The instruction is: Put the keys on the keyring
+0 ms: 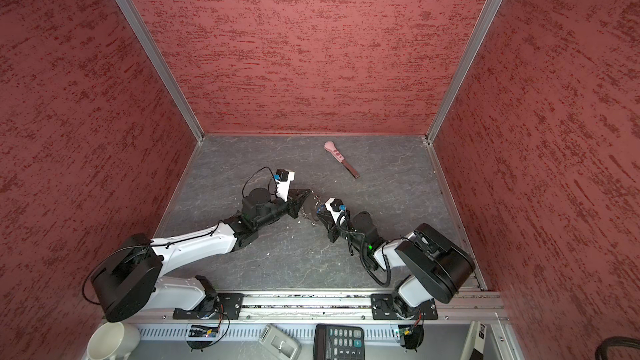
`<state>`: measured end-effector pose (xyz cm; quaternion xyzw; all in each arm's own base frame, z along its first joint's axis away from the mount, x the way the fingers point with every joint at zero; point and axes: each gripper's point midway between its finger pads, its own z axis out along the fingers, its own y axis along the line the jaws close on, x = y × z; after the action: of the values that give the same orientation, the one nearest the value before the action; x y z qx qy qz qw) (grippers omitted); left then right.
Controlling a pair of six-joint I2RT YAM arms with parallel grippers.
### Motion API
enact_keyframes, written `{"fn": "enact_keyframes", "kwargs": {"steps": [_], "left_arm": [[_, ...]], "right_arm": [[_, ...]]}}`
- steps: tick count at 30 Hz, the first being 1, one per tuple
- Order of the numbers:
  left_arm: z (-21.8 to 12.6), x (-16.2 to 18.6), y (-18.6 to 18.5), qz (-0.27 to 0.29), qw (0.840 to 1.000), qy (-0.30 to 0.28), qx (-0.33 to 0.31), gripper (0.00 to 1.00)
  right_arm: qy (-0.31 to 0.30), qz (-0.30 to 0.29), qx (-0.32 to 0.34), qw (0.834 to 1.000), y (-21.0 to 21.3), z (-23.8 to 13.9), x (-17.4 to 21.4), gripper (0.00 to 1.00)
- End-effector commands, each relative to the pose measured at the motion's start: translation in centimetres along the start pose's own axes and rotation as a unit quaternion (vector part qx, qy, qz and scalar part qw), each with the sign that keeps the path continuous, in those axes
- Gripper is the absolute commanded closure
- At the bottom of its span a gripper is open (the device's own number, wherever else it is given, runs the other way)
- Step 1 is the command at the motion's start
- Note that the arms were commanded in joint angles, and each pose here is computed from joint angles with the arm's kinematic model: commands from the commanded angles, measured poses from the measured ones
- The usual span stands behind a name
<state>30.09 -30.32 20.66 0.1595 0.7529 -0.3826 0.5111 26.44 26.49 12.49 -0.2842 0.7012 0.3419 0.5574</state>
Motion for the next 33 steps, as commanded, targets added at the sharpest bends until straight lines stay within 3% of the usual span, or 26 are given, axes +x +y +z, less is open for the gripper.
{"fn": "enact_keyframes", "kwargs": {"steps": [1, 10, 13, 17, 22, 23, 26, 28, 33], "left_arm": [[0.1, -2.2, -0.6, 0.001, 0.999, -0.034, 0.002, 1.0], [-0.3, -2.1, 0.7, 0.005, 0.999, -0.028, -0.02, 1.0], [-0.9, -2.0, 1.8, 0.003, 0.999, -0.023, -0.027, 0.87], [-2.3, -1.9, 5.2, -0.008, 0.997, 0.004, -0.077, 0.69], [-5.8, -2.5, 10.6, -0.041, 0.986, 0.007, -0.164, 0.52], [-6.6, -2.5, 11.7, -0.047, 0.982, 0.005, -0.181, 0.5], [-8.7, -2.3, 14.3, -0.067, 0.973, -0.002, -0.22, 0.3], [-10.0, -2.0, 15.7, -0.083, 0.968, -0.009, -0.238, 0.27], [-12.4, -1.2, 18.1, -0.096, 0.958, -0.015, -0.269, 0.2]], "right_arm": [[-0.001, 0.004, 0.009, 1.0, -0.3, 0.3, -0.3, 0.9], [0.025, 0.006, 0.02, 0.999, -0.6, 0.6, -0.9, 1.0], [0.06, 0.007, 0.028, 0.998, -0.7, 0.5, -1.3, 1.0], [0.149, 0.004, 0.038, 0.988, -0.7, 0.2, -1.7, 1.0], [0.3, 0.012, 0.068, 0.952, -1.2, -1.3, -2.0, 1.0], [0.338, 0.017, 0.088, 0.937, -1.7, -1.8, -2.0, 1.0], [0.442, 0.017, 0.142, 0.885, -3.2, -3.5, -1.7, 1.0], [0.493, 0.011, 0.16, 0.855, -3.7, -4.3, -1.8, 1.0], [0.541, -0.023, 0.097, 0.835, -0.4, -4.2, -3.7, 1.0]]}}
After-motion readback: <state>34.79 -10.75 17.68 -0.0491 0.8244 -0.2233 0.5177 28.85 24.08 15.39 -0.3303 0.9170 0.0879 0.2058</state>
